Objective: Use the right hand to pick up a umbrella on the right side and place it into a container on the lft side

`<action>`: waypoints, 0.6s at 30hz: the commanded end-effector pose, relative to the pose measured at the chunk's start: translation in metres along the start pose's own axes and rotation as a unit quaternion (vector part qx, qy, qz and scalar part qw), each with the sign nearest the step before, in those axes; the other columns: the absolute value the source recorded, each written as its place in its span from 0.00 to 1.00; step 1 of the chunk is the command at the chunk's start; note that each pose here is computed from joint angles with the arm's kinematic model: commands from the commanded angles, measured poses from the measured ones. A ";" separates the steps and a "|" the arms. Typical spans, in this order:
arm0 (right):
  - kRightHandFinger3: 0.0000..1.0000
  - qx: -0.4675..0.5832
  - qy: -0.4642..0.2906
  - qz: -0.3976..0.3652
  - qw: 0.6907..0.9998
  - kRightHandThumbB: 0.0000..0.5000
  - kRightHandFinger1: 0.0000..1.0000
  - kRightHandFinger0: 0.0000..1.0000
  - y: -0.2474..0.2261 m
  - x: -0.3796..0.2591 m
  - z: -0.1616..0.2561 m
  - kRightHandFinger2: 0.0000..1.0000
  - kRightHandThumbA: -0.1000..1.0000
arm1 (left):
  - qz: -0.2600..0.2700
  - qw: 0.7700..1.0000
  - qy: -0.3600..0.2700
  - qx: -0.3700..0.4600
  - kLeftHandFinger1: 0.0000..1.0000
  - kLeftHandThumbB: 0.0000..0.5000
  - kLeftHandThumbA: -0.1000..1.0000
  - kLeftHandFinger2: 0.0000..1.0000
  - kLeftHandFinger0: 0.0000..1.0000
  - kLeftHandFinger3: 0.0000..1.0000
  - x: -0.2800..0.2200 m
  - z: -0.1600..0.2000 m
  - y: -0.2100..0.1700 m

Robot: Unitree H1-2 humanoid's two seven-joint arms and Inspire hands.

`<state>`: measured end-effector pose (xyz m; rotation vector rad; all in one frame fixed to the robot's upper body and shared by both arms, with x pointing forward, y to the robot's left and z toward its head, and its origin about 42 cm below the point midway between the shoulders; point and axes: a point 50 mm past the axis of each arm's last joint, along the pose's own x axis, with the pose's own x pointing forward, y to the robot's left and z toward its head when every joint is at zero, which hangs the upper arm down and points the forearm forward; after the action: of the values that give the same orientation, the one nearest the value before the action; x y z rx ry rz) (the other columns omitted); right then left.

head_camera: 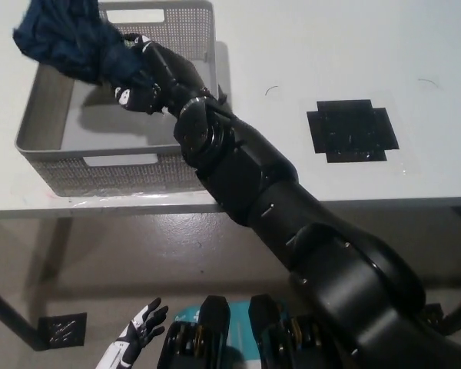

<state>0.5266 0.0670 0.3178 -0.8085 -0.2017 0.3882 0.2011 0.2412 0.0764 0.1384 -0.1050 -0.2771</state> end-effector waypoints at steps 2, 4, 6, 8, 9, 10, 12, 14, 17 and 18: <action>1.00 -0.046 -0.022 0.002 0.999 1.00 1.00 1.00 -0.036 0.009 0.028 1.00 0.97 | -0.025 0.999 -0.013 0.015 1.00 0.00 1.00 1.00 1.00 1.00 0.003 0.012 0.003; 1.00 -0.045 -0.020 0.002 0.999 1.00 1.00 1.00 -0.040 0.009 0.025 1.00 0.98 | -0.028 0.999 -0.012 0.018 1.00 0.04 1.00 1.00 1.00 1.00 0.004 0.012 0.003; 1.00 -0.045 -0.020 0.002 0.999 1.00 1.00 1.00 -0.043 0.009 0.023 1.00 0.99 | -0.030 0.999 -0.013 0.020 1.00 0.04 1.00 1.00 1.00 1.00 0.005 0.012 0.003; 1.00 -0.038 -0.027 0.001 0.999 1.00 1.00 1.00 -0.046 0.008 0.021 1.00 1.00 | -0.031 0.999 -0.012 0.023 1.00 0.05 1.00 1.00 1.00 1.00 0.004 0.011 0.002; 1.00 -0.035 -0.031 -0.003 0.999 1.00 1.00 1.00 -0.049 0.007 0.023 1.00 1.00 | -0.031 0.999 -0.010 0.022 1.00 0.02 1.00 1.00 1.00 1.00 0.003 0.011 0.001; 1.00 -0.032 -0.040 -0.010 0.999 1.00 1.00 1.00 -0.054 0.006 0.025 1.00 1.00 | -0.031 0.999 -0.008 0.018 1.00 0.00 1.00 1.00 1.00 1.00 0.003 0.011 0.001; 1.00 -0.006 -0.059 -0.020 0.998 1.00 1.00 1.00 -0.064 0.004 0.027 1.00 1.00 | -0.030 0.999 -0.007 0.017 1.00 0.00 1.00 1.00 1.00 1.00 0.002 0.012 0.001; 1.00 0.035 -0.093 -0.041 0.994 1.00 1.00 1.00 -0.093 -0.004 0.030 1.00 1.00 | -0.029 0.999 -0.007 0.014 1.00 0.00 1.00 1.00 1.00 1.00 0.005 0.013 0.002; 1.00 0.084 -0.142 -0.075 0.983 0.94 1.00 1.00 -0.126 -0.026 0.023 1.00 1.00 | -0.029 0.999 -0.007 0.016 1.00 0.00 1.00 1.00 1.00 1.00 0.005 0.013 0.006; 1.00 0.093 -0.161 -0.086 0.979 0.94 1.00 1.00 -0.136 -0.034 0.019 1.00 1.00 | -0.030 0.999 -0.007 0.018 1.00 0.00 1.00 1.00 1.00 1.00 0.004 0.014 0.008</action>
<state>0.5348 0.0277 0.3667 -0.7186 -0.3377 0.3802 0.2043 0.2406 0.0802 0.1595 -0.0959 -0.3167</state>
